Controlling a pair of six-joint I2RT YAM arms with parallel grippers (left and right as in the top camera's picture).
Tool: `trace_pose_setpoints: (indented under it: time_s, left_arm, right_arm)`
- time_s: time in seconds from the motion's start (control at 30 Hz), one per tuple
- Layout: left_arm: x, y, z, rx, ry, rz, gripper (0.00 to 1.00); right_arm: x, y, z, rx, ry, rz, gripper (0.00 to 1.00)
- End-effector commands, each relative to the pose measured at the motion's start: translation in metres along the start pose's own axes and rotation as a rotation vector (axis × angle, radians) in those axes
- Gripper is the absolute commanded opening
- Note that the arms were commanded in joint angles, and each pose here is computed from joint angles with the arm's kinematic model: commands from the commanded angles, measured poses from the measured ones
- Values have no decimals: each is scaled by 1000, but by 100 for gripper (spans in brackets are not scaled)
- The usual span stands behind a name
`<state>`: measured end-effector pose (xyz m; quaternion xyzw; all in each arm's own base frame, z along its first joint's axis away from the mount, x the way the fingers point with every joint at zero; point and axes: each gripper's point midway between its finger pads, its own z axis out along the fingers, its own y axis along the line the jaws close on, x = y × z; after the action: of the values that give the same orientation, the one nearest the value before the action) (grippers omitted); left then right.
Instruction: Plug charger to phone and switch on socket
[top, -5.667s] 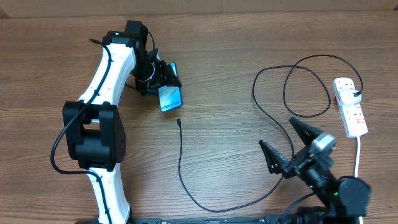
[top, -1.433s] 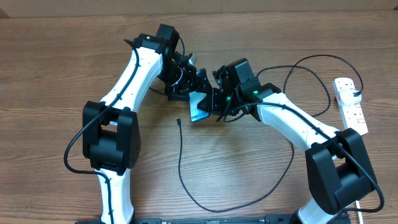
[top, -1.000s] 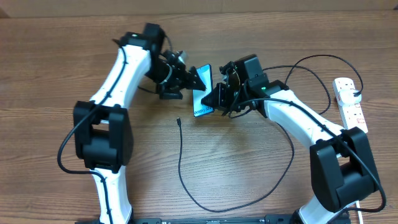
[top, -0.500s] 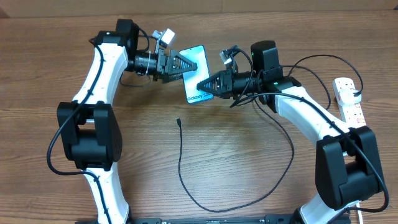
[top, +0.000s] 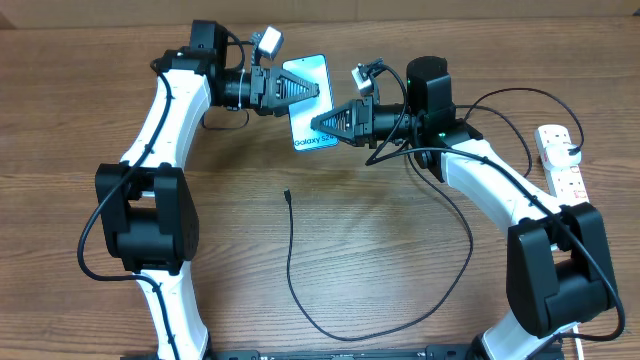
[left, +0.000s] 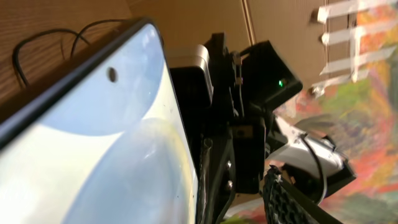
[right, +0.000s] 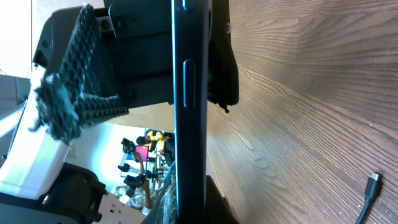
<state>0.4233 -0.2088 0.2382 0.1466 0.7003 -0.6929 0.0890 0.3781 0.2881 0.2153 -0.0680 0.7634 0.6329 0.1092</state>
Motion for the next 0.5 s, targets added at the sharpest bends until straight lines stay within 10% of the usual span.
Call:
trace_pose_setpoints:
  time_s: [0.0, 0.47]
  left_arm:
    - [-2, -20, 3, 35, 9, -130, 55]
    - [-16, -6, 16, -61, 4, -216, 33]
  right_arm:
    - [-2, 11, 2, -11, -4, -14, 4]
    - [-8, 7, 6, 18, -50, 26, 4]
